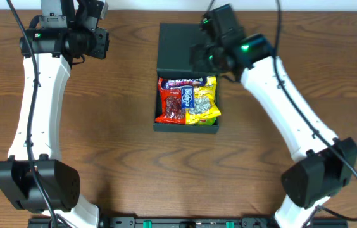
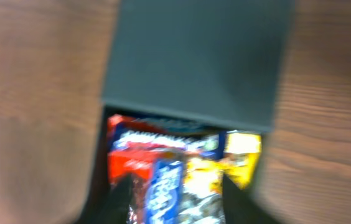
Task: Pack container
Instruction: 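Withdraw right gripper and move both grippers to the box lid, then push the box lid closed with both grippers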
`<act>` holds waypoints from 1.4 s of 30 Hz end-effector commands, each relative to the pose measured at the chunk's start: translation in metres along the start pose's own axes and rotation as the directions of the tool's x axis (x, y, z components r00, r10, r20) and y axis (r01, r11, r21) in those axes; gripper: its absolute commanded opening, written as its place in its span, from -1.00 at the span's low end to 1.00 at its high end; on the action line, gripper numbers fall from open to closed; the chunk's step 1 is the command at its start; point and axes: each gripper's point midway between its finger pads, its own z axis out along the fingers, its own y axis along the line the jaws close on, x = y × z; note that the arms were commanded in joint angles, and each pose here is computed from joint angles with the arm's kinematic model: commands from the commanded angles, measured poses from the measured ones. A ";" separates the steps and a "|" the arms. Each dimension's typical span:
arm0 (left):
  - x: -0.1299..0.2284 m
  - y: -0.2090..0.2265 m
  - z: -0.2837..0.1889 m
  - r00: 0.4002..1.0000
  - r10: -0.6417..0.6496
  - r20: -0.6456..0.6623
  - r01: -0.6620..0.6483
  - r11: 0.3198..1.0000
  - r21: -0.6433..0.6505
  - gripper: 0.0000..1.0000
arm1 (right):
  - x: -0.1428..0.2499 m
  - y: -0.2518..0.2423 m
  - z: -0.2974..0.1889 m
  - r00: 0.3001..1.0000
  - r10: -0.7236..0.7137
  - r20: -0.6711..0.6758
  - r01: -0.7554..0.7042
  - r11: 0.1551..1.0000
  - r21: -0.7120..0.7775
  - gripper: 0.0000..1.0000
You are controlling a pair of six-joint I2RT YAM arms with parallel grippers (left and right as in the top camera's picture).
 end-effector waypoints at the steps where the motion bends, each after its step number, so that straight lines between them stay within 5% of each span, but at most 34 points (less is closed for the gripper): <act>1: -0.005 -0.009 0.010 1.000 -0.001 0.009 0.001 0.998 0.068 -0.88 | -0.006 -0.051 0.014 0.998 0.069 -0.009 -0.068 0.994 0.090 -0.97; 15: 0.016 -0.030 0.117 0.985 -0.155 -0.070 0.170 0.921 0.351 -0.88 | -0.011 -0.134 0.056 0.955 0.296 -0.023 -0.297 0.954 -0.029 -0.97; 32: 0.041 -0.052 0.216 0.864 -0.451 -0.223 0.503 0.759 0.413 -0.88 | -0.016 -0.128 0.151 0.879 0.466 -0.103 -0.476 0.840 -0.262 -0.97; 42: 0.029 -0.088 0.222 0.894 -0.398 -0.204 0.442 0.719 0.536 -0.89 | -0.028 -0.097 0.167 0.905 0.410 -0.113 -0.414 0.788 -0.456 -0.97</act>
